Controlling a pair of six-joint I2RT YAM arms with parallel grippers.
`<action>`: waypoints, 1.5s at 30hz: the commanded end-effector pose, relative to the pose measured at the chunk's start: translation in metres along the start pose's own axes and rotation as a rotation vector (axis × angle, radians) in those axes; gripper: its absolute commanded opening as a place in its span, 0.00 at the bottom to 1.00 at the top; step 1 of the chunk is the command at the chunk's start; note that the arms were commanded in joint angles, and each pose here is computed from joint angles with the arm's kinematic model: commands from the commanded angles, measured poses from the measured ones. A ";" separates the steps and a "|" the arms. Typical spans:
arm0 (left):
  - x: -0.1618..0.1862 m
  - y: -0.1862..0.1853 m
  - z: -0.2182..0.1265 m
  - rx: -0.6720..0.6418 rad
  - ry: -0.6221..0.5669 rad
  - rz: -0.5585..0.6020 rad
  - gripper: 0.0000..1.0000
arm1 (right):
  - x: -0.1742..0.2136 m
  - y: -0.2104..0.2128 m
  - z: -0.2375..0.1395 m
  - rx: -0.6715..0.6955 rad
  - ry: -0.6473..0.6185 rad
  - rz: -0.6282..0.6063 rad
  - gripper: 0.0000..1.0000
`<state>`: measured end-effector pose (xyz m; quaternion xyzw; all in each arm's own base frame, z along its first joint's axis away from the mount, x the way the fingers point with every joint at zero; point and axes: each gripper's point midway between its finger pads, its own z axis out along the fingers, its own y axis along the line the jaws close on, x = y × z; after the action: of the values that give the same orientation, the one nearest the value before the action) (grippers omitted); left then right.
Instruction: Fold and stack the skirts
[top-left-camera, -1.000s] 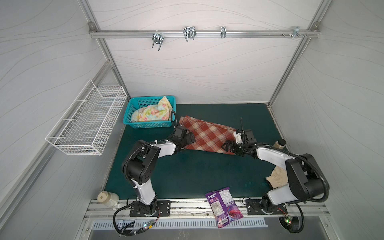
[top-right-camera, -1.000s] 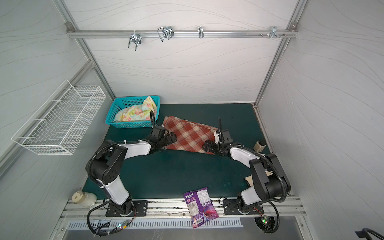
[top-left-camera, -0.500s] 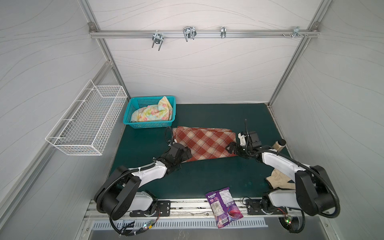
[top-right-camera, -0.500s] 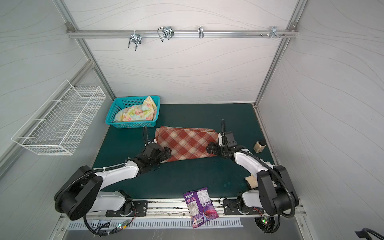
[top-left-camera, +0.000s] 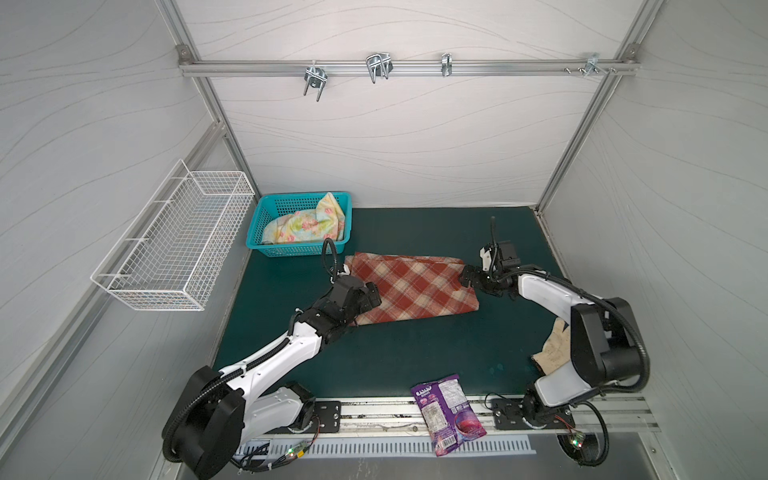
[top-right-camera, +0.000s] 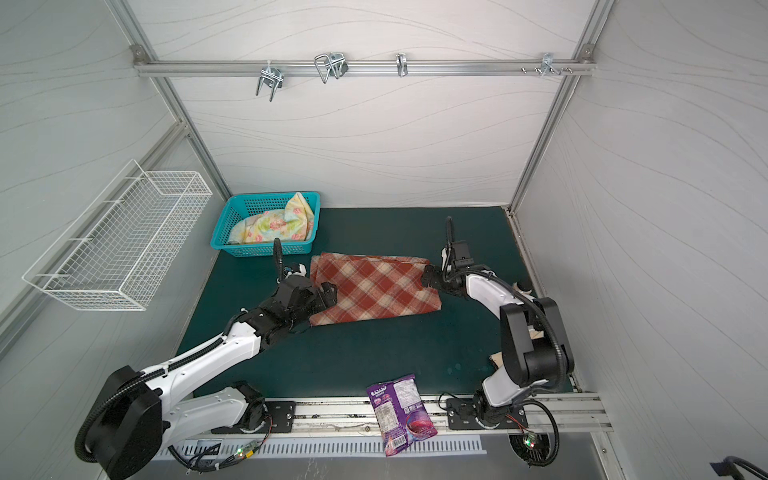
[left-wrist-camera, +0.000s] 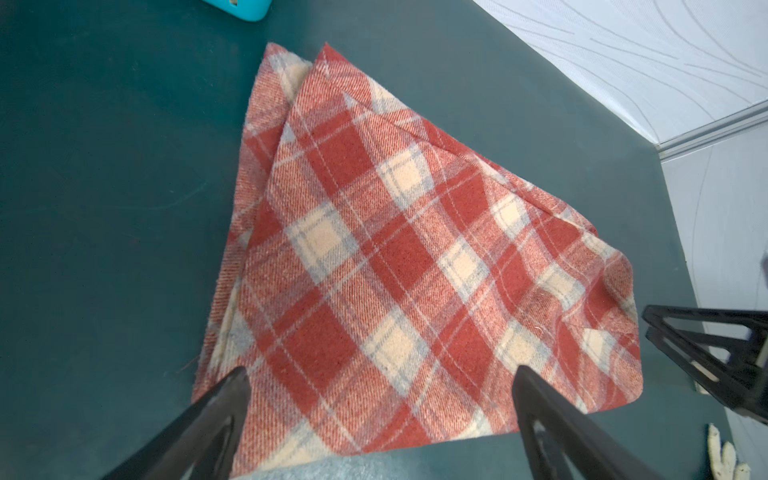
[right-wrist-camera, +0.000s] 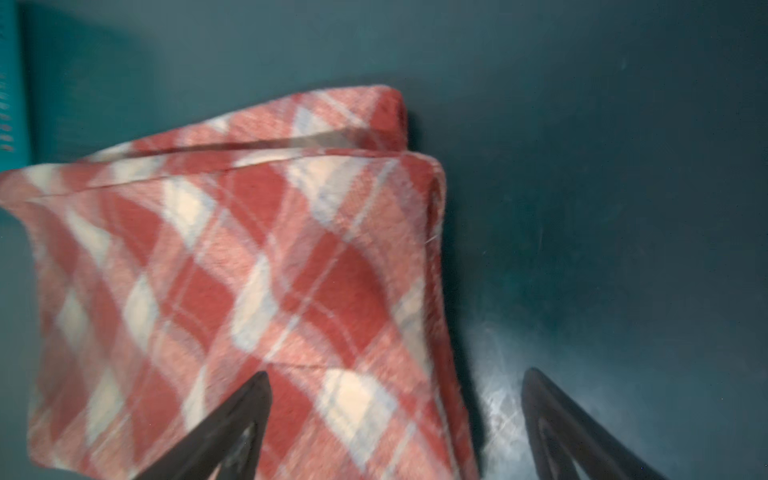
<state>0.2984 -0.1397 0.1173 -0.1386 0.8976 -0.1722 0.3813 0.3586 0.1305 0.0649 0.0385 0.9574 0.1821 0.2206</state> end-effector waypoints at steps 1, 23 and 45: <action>-0.013 0.002 -0.006 -0.025 -0.029 0.015 0.98 | -0.001 0.001 0.010 -0.017 0.044 -0.020 0.87; -0.022 0.027 -0.009 -0.027 -0.011 -0.077 0.98 | 0.032 0.012 0.063 -0.080 0.189 0.029 0.51; -0.028 -0.003 -0.002 0.113 0.005 -0.055 0.98 | -0.028 -0.007 -0.028 0.095 0.008 -0.098 0.00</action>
<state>0.3044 -0.1180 0.1224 -0.1589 0.8946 -0.2046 0.3640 0.3717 0.1285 0.0703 0.0122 0.9648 0.1681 0.2016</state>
